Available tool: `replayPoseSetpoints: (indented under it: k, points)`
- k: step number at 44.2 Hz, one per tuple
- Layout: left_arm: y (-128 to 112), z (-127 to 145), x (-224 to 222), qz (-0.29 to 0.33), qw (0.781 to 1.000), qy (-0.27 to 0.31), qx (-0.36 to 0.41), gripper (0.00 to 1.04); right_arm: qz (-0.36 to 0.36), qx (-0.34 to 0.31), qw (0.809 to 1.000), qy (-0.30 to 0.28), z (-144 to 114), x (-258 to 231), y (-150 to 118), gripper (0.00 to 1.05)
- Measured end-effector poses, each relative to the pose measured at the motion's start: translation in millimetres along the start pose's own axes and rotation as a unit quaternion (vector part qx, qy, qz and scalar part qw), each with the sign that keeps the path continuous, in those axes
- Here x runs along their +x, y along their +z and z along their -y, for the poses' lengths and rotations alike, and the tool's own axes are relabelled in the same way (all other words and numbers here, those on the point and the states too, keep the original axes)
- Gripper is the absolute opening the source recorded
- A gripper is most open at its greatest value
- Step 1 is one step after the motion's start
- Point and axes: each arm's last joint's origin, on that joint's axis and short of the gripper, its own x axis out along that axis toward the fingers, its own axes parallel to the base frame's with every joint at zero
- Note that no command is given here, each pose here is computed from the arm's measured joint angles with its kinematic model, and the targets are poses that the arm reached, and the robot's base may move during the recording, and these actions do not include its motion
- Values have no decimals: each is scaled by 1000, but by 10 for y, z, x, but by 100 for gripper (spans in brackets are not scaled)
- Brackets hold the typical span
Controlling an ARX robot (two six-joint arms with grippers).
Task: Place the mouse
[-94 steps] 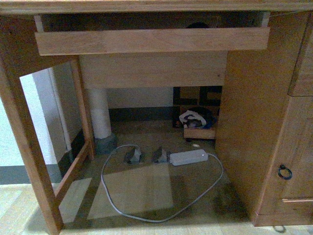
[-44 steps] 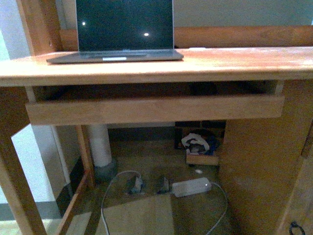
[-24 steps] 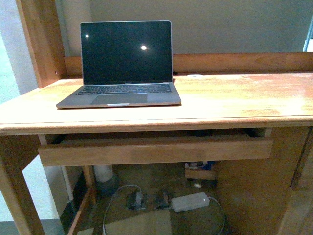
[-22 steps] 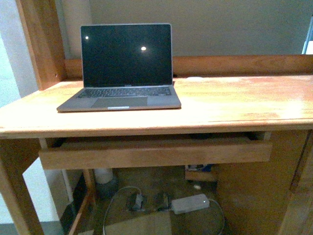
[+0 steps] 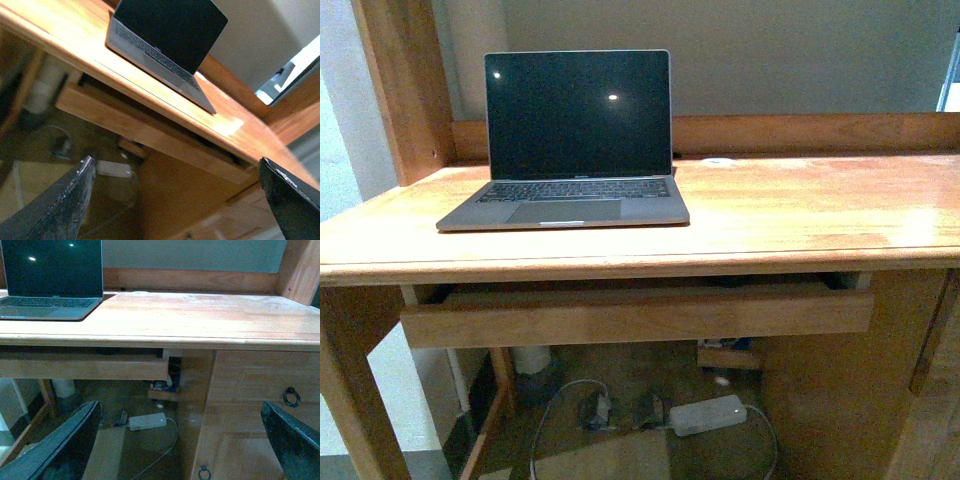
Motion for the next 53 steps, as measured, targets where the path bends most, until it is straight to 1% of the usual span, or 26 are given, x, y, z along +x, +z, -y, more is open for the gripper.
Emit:
replayPoseSetpoints:
  k: [2,3,4,7,8,10,13,20,22,25,30,33,36,45,49,53]
  points:
    - [13,-3,189,-5,997,-7,-74,98,0,0,1000,0,0,0,0,98]
    - [25,-10,288,-7,995,-9,-99,98,0,0,1000,0,0,0,0,98]
    - [35,-18,434,-8,991,-10,-136,98,0,0,1000,0,0,0,0,98]
    - [-10,-89,782,-15,977,-9,-212,98,0,0,1000,0,0,0,0,98]
    - [-36,-126,879,-17,974,-9,-227,98,0,0,1000,0,0,0,0,98]
    - [-130,-238,1088,-31,965,12,-259,98,0,0,1000,0,0,0,0,98]
    - [-289,-365,1121,-56,955,50,-285,98,0,0,1000,0,0,0,0,98]
    - [-264,-345,1114,-51,954,44,-291,98,0,0,1000,0,0,0,0,98]
    - [-274,-342,1203,-46,956,32,-290,98,0,0,1000,0,0,0,0,98]
    - [-293,-360,1470,-40,954,13,-298,98,0,0,1000,0,0,0,0,98]
    - [-438,-451,1733,-56,945,33,-319,98,0,0,1000,0,0,0,0,98]
    - [-500,-532,1927,-48,942,34,-330,98,0,0,1000,0,0,0,0,98]
    - [-543,-606,2053,-50,940,51,-335,98,0,0,1000,0,0,0,0,98]
    - [-567,-632,2053,-53,937,59,-340,98,0,0,1000,0,0,0,0,98]
    - [-560,-648,2195,-51,938,53,-339,98,0,0,1000,0,0,0,0,98]
    - [-664,-739,2290,-59,936,64,-341,98,0,0,1000,0,0,0,0,98]
